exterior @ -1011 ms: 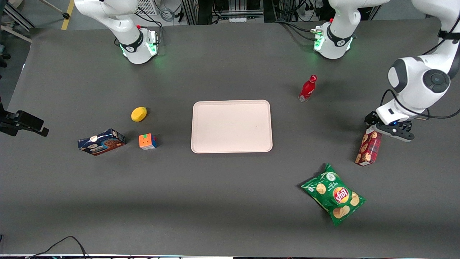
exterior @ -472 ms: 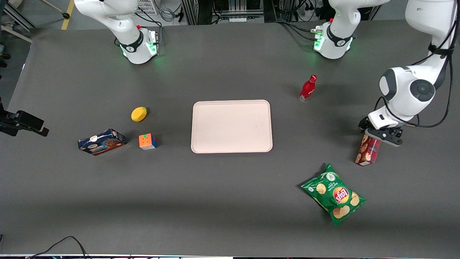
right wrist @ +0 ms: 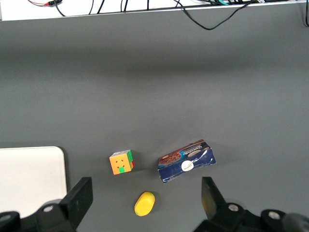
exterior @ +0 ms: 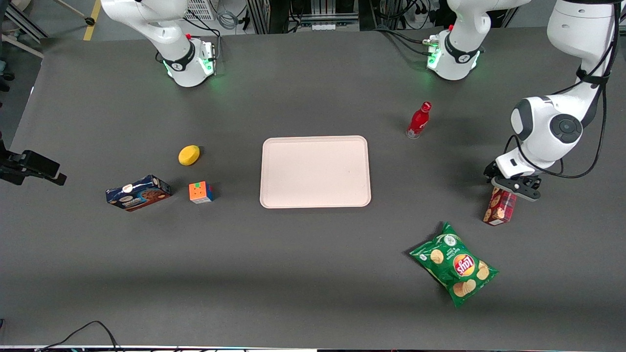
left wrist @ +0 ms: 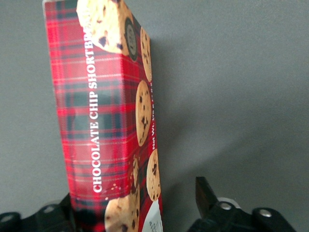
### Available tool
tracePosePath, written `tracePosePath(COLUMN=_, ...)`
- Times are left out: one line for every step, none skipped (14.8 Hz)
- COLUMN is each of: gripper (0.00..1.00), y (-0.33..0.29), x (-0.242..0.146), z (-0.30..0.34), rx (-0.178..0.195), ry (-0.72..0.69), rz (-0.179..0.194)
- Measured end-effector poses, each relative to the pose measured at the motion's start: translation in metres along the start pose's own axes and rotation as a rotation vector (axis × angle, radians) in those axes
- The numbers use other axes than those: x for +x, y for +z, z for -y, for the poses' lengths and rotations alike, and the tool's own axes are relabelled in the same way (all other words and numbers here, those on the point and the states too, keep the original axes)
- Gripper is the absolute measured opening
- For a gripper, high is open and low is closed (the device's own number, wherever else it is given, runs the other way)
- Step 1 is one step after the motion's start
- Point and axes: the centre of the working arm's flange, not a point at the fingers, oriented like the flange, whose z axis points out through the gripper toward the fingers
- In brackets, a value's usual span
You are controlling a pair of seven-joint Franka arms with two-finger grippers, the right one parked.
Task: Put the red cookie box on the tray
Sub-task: 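Close the left gripper on the box and lift it upright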
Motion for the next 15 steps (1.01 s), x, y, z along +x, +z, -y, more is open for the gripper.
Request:
tracePosePath(gripper=0.86, y=-0.001, x=0.001, z=0.0, rx=0.001, ry=0.0, rz=-0.001)
tracePosePath(gripper=0.75, y=-0.001, x=0.001, z=0.001, rx=0.003, ry=0.0, rz=-0.003)
tracePosePath(gripper=0.64, y=-0.002, x=0.002, z=0.002, rx=0.004, ry=0.0, rz=-0.005)
tracePosePath(gripper=0.54, y=-0.002, x=0.002, z=0.002, rx=0.005, ry=0.0, rz=-0.007)
tracePosePath(gripper=0.44, y=-0.003, x=0.003, z=0.003, rx=0.007, ry=-0.001, rz=-0.009)
tracePosePath(gripper=0.34, y=-0.005, x=0.005, z=0.004, rx=0.011, ry=-0.001, rz=-0.014)
tracePosePath(gripper=0.24, y=-0.009, x=0.009, z=0.007, rx=0.017, ry=-0.001, rz=-0.022)
tracePosePath(gripper=0.22, y=-0.014, x=0.013, z=0.011, rx=0.026, ry=-0.002, rz=-0.034)
tracePosePath(gripper=0.22, y=-0.023, x=0.019, z=0.016, rx=0.034, ry=-0.003, rz=-0.043)
tracePosePath(gripper=0.22, y=-0.034, x=0.024, z=0.022, rx=0.036, ry=-0.005, rz=-0.041)
tracePosePath(gripper=0.21, y=-0.052, x=0.03, z=0.028, rx=0.032, ry=-0.009, rz=-0.029)
tracePosePath(gripper=0.19, y=-0.073, x=0.036, z=0.035, rx=0.028, ry=-0.012, rz=-0.016)
tracePosePath(gripper=0.19, y=-0.101, x=0.042, z=0.043, rx=0.023, ry=-0.017, rz=0.0)
tracePosePath(gripper=0.19, y=-0.131, x=0.046, z=0.049, rx=0.016, ry=-0.023, rz=0.017)
tracePosePath(gripper=0.19, y=-0.162, x=0.049, z=0.054, rx=0.004, ry=-0.032, rz=0.032)
